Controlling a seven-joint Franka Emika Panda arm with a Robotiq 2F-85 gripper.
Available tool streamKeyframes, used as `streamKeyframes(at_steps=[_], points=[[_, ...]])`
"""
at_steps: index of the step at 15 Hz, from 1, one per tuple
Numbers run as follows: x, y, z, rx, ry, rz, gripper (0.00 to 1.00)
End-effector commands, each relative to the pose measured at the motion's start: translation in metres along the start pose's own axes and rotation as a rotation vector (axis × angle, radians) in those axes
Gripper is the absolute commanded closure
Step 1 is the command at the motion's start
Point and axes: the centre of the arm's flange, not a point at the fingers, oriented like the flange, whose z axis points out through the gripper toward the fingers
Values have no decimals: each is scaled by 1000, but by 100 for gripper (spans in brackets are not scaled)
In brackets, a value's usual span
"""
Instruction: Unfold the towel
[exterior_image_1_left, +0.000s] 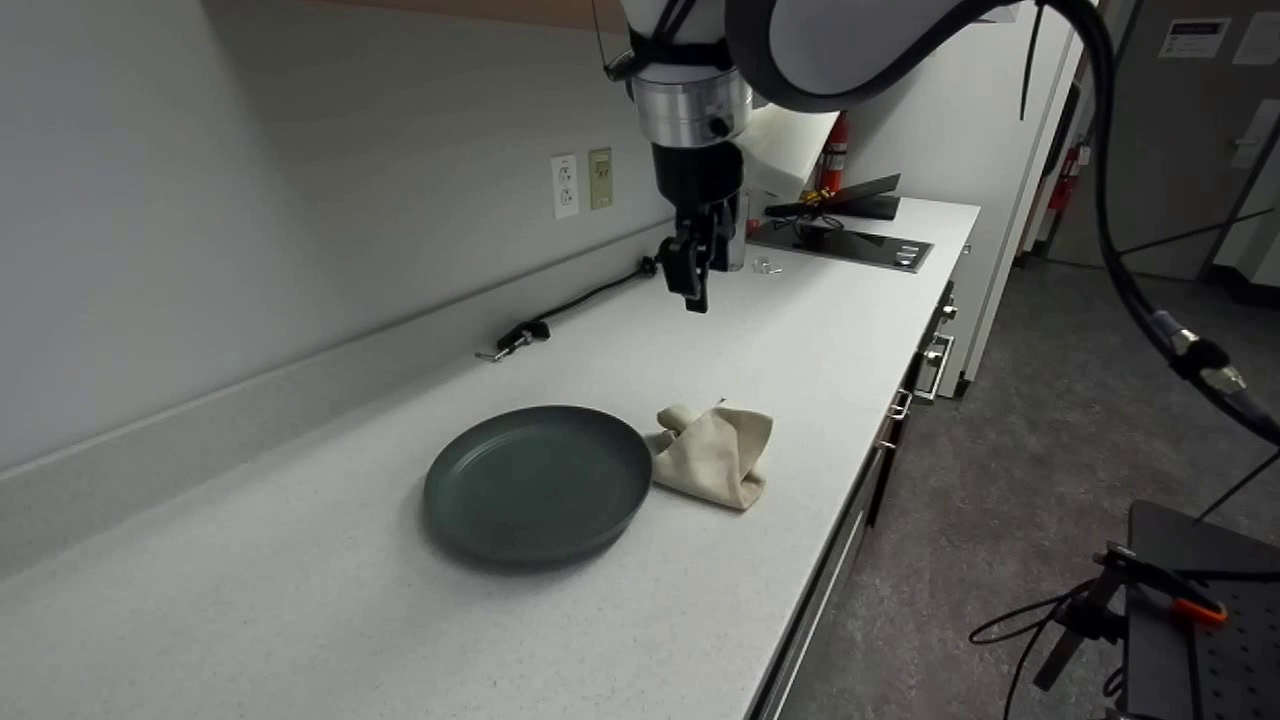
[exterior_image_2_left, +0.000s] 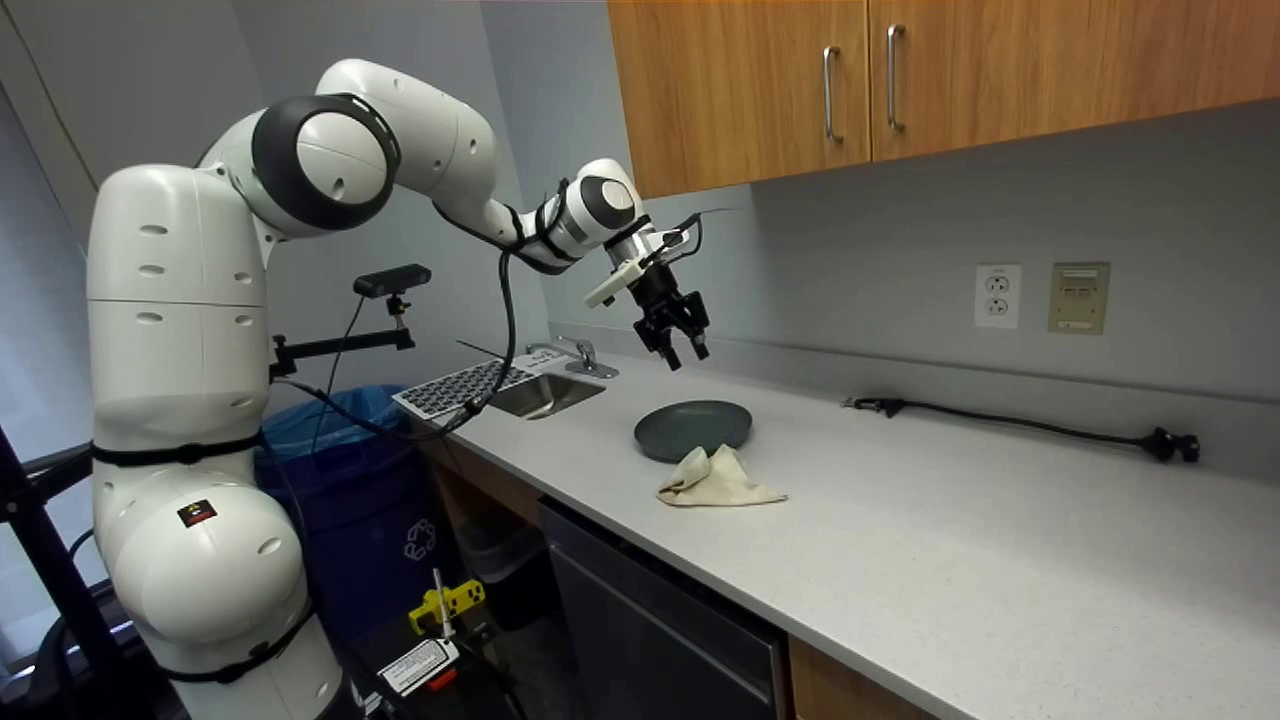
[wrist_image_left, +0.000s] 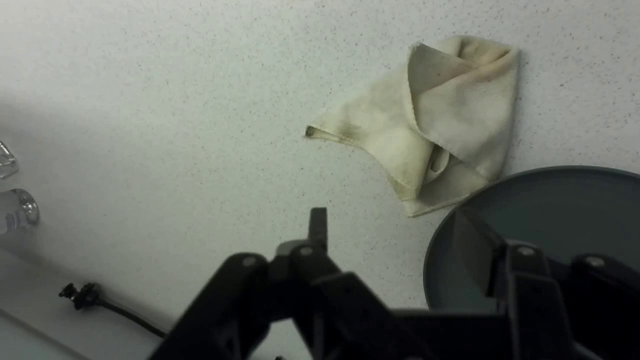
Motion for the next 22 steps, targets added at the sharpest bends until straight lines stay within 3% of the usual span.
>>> streamKeyframes(at_steps=[1,2,3,8,13,17,22], points=[[-9,2,-5,15,12,-7,2],[-9,1,-5,25,14,-7,0],[-23,12,25,34,26,-15,0],[-40,19,82,147,42,-34,0],[-52,21,117,244,35,-57,0],[-55,4,132,314,28,-109,8],[-57,-3,148,346,9,-160,20]])
